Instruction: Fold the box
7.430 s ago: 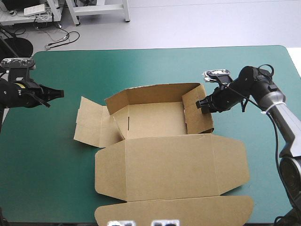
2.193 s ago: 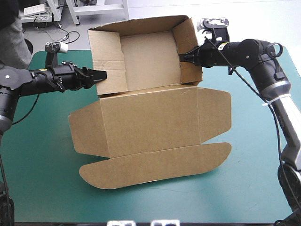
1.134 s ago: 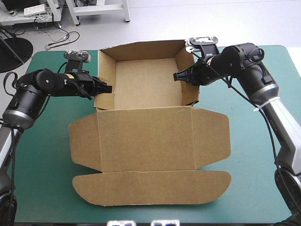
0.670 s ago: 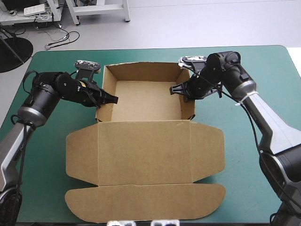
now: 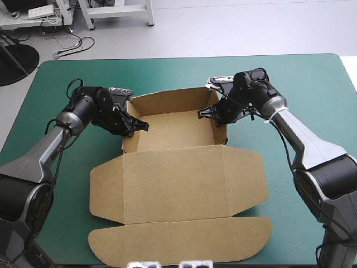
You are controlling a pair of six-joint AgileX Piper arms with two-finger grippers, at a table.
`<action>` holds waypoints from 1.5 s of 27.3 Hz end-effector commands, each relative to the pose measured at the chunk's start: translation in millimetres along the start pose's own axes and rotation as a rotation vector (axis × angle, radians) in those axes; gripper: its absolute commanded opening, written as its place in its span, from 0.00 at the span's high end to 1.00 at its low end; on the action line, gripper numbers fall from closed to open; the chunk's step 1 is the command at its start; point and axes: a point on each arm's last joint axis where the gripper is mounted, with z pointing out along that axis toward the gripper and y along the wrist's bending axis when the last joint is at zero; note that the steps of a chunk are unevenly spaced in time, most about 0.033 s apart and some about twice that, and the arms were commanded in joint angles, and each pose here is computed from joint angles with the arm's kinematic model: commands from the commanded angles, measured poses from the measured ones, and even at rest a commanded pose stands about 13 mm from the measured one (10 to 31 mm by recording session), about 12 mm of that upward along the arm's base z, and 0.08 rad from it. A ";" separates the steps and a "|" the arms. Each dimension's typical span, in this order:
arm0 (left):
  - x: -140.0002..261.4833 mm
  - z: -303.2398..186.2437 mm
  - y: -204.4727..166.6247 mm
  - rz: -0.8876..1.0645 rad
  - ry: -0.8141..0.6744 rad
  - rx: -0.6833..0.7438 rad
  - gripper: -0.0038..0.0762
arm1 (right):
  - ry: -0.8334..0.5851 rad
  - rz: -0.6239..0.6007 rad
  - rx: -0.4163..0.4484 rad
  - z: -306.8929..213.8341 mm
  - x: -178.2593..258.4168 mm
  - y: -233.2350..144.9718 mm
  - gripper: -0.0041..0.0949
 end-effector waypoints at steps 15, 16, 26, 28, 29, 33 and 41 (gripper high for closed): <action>-1.8 -7.9 -12.8 0.025 -0.028 0.055 0.66 | -0.030 -0.032 0.029 3.8 -10.1 -2.0 0.48; -1.8 -7.9 -12.8 0.025 -0.028 0.055 0.59 | -0.035 -0.033 0.028 2.1 -11.0 -1.6 0.48; -10.4 -14.8 -7.4 0.055 -0.142 -0.009 0.33 | -0.104 -0.089 0.121 -28.3 -25.9 -3.7 0.48; -13.9 -21.4 -8.2 0.058 -0.184 -0.012 0.33 | -0.121 -0.092 0.123 -36.5 -29.0 -2.3 0.48; -15.8 -27.6 -8.7 0.066 -0.204 -0.016 0.33 | -0.128 -0.092 0.122 -41.2 -30.4 -1.3 0.48; -22.5 -56.8 -9.5 0.107 -0.261 -0.061 0.33 | -0.150 -0.094 0.117 -62.3 -34.8 2.8 0.48; -16.5 -150.3 -15.4 0.163 -0.434 -0.150 0.40 | -0.287 -0.104 0.092 -117.0 -30.4 10.8 0.49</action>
